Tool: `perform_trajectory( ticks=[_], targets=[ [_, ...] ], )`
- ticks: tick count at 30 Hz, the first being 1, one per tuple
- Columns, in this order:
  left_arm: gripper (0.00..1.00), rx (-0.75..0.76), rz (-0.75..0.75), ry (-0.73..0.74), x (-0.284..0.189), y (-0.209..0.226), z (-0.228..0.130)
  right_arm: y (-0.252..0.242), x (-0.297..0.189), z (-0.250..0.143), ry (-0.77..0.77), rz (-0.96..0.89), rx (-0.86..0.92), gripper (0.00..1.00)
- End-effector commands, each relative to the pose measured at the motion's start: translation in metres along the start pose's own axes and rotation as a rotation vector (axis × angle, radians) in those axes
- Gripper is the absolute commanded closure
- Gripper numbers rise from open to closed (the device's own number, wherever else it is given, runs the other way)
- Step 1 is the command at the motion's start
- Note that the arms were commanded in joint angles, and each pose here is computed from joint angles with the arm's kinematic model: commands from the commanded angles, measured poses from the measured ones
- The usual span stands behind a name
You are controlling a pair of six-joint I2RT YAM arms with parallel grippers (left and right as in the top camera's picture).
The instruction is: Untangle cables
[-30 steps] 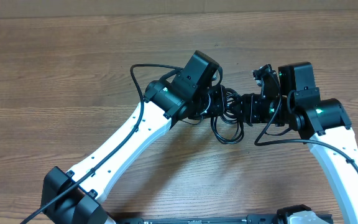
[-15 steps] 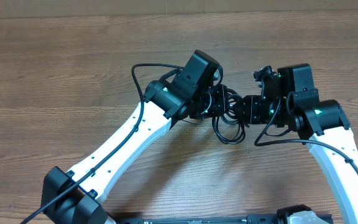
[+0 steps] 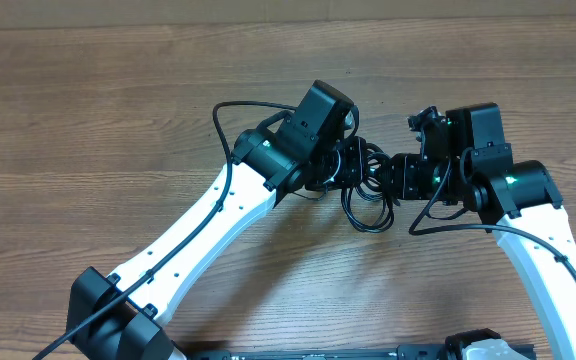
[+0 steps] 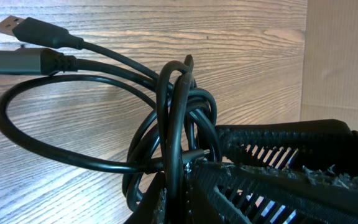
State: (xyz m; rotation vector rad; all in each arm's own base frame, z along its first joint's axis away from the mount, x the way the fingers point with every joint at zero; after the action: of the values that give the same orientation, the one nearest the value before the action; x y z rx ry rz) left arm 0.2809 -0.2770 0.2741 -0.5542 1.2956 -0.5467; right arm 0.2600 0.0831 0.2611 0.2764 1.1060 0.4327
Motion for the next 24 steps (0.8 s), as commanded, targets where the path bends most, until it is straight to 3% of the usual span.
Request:
perform_trajectory(
  ticks=[1, 6, 15, 24],
  targets=[
    [0.96, 0.071, -0.048, 0.027, -0.0023, -0.006, -0.0026, -0.0002, -0.0011, -0.0019, -0.01, -0.013, -0.002, 0.64],
    [0.96, 0.152, -0.017, 0.015, -0.0024, -0.0021, -0.002, -0.0033, -0.0013, -0.0012, -0.018, -0.046, 0.049, 0.64],
    [0.96, 0.092, 0.016, -0.003, -0.0034, 0.0028, 0.0008, -0.0039, -0.0013, -0.0035, -0.004, -0.051, 0.025, 0.65],
    [0.96, 0.104, 0.013, 0.0, -0.0034, 0.0025, 0.0005, -0.0038, -0.0013, -0.0033, -0.005, -0.05, 0.026, 0.77]
  ],
)
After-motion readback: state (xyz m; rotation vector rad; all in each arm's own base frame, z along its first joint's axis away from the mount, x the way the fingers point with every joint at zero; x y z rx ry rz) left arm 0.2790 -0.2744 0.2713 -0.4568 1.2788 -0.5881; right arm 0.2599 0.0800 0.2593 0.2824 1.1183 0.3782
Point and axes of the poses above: each gripper's point midway between its finger pads, its own x axis out along the fingers, its own y axis along the line the jaws close on, z = x × y, the point moved 9 cm from there along -x, back along the fingers, and after that the axes turned 2 degrees about -x, right-handed, at the moved point
